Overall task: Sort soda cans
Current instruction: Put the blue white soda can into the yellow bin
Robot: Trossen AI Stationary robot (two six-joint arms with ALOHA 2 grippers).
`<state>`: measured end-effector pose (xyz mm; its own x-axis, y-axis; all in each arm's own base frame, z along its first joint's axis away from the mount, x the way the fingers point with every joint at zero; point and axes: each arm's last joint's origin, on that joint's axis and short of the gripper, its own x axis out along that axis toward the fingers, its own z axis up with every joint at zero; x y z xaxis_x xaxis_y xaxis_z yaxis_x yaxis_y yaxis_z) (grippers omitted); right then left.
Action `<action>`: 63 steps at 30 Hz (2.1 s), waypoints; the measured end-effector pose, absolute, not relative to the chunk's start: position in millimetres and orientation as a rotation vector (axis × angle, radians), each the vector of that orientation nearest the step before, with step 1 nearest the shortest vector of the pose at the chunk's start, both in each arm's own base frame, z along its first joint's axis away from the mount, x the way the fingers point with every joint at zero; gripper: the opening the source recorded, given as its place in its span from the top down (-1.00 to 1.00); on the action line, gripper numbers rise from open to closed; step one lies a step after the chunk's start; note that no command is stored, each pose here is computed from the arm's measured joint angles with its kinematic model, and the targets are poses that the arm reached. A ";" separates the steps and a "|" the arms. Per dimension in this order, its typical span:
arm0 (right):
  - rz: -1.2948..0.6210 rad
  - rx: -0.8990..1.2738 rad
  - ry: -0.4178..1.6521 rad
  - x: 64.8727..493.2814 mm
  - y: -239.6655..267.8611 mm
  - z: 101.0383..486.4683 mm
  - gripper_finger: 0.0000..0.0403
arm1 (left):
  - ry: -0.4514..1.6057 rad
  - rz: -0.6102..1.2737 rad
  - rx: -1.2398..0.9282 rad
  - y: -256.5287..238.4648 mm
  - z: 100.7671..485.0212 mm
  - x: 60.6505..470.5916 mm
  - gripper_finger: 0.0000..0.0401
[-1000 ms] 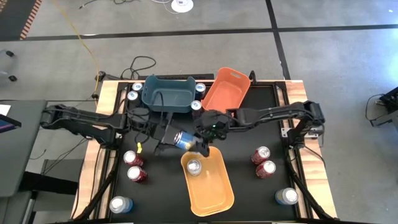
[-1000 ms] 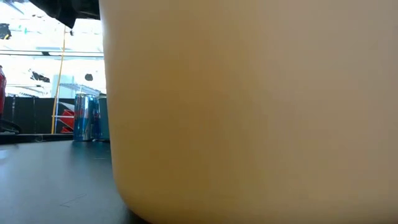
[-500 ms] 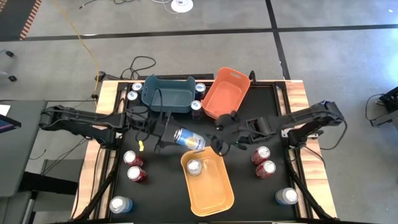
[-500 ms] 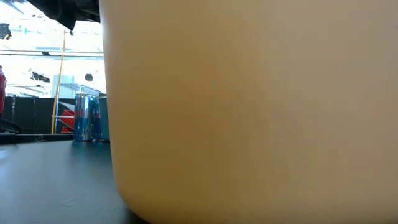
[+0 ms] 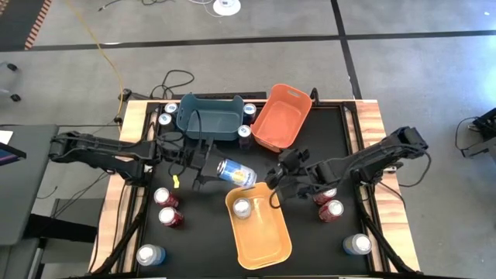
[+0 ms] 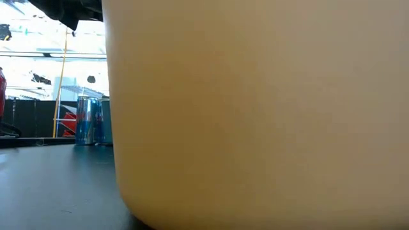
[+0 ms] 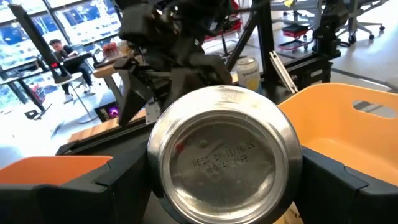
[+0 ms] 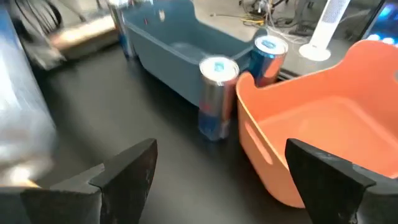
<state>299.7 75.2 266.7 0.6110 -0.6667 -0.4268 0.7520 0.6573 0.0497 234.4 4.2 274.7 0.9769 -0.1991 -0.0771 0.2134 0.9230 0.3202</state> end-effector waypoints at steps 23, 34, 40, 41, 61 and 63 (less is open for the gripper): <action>-0.888 0.151 0.259 286.6 96.1 254.1 -0.83 | -0.057 -0.131 0.323 8.7 286.9 235.0 -0.54; -0.466 -0.168 0.142 299.2 131.0 274.7 -0.83 | -0.148 -0.084 0.243 19.6 297.0 233.4 -0.54; -0.446 -0.335 0.051 302.8 120.1 282.6 -0.83 | -0.187 -0.128 0.224 18.9 300.5 232.7 -0.54; -0.456 -0.351 0.055 304.3 116.1 282.7 -0.83 | -0.189 -0.127 0.220 18.9 300.7 232.6 -0.54; -0.375 -0.431 -0.059 312.2 96.7 296.3 -0.83 | -0.273 -0.165 0.197 17.5 309.3 230.3 -0.54; -0.406 -0.461 -0.038 309.3 102.7 296.0 -0.83 | -0.265 -0.167 0.195 17.5 308.4 231.0 -0.54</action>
<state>309.3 102.7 296.0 0.9195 -0.3723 0.1258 0.3891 0.8173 -0.4250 231.0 17.5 308.4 0.9515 -0.1888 0.2431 0.1376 0.9673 0.2129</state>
